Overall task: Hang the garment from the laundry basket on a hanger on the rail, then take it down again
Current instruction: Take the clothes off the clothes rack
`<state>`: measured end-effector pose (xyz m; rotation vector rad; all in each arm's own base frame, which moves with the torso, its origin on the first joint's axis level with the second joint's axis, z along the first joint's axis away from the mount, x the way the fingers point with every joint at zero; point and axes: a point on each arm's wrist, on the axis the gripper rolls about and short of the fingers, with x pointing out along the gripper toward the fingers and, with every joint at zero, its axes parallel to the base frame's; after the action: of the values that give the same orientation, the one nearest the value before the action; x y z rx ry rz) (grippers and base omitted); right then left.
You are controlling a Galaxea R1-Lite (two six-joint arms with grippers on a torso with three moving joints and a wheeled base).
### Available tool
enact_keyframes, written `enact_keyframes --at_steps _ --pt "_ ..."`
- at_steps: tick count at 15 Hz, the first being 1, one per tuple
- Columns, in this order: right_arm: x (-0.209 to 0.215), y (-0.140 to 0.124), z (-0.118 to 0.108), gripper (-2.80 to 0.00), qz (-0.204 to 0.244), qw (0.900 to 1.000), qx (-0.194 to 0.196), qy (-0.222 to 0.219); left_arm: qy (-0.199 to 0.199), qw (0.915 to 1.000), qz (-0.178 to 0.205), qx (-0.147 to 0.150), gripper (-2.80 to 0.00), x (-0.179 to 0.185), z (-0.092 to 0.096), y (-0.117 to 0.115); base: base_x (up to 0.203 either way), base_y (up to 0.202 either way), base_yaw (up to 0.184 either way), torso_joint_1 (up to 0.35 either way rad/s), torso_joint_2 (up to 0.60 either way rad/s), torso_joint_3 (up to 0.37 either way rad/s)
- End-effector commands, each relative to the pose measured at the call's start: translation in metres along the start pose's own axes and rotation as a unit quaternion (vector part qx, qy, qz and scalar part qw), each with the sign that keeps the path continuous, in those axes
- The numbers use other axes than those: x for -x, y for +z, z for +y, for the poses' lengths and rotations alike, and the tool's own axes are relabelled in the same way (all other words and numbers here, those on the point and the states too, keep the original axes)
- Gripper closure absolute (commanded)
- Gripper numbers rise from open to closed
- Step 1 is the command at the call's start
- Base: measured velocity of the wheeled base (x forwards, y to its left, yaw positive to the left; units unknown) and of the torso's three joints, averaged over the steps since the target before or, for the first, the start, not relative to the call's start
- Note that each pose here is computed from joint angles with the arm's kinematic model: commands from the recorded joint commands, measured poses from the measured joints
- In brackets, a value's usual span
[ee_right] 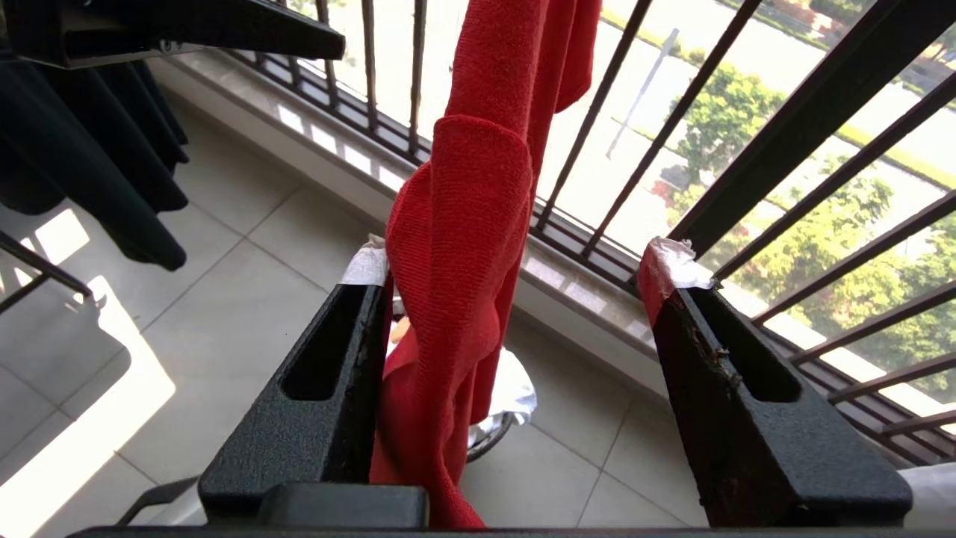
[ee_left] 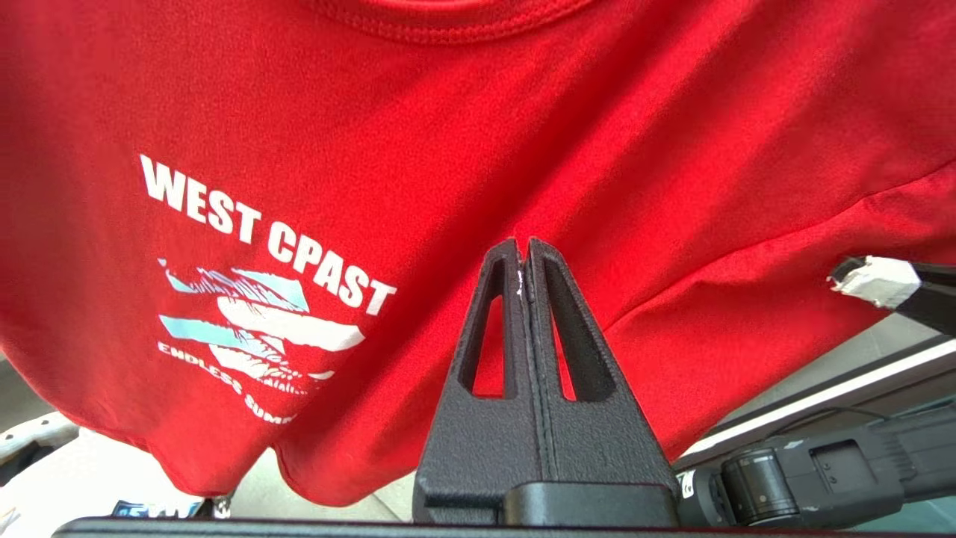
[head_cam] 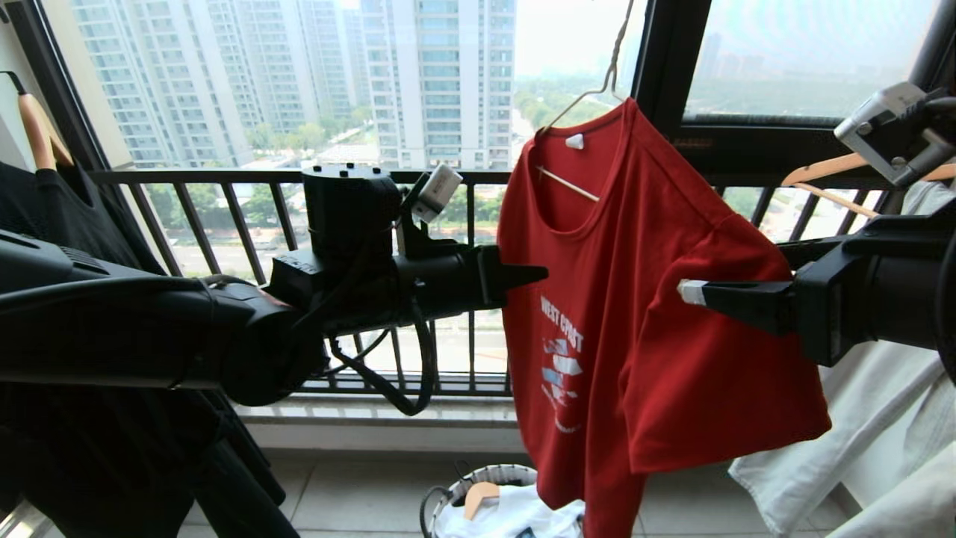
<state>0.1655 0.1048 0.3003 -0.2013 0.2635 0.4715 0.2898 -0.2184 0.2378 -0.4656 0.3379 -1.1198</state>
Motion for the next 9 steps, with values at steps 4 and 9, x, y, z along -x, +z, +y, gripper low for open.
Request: enact_keyframes --at_steps 4,9 --pt "0.002 0.0 -0.001 0.0 -0.002 1.0 0.001 -0.002 -0.002 0.9997 -0.021 -0.008 0.0 0.007 0.0 0.009 0.0 0.0 0.0 0.0 0.0 0.0" --pt "0.021 -0.005 -0.003 0.0 -0.015 1.0 -0.003 -0.005 0.003 0.9997 -0.023 -0.007 0.0 0.009 0.002 0.011 0.0 0.0 0.0 0.0 0.0 0.0"
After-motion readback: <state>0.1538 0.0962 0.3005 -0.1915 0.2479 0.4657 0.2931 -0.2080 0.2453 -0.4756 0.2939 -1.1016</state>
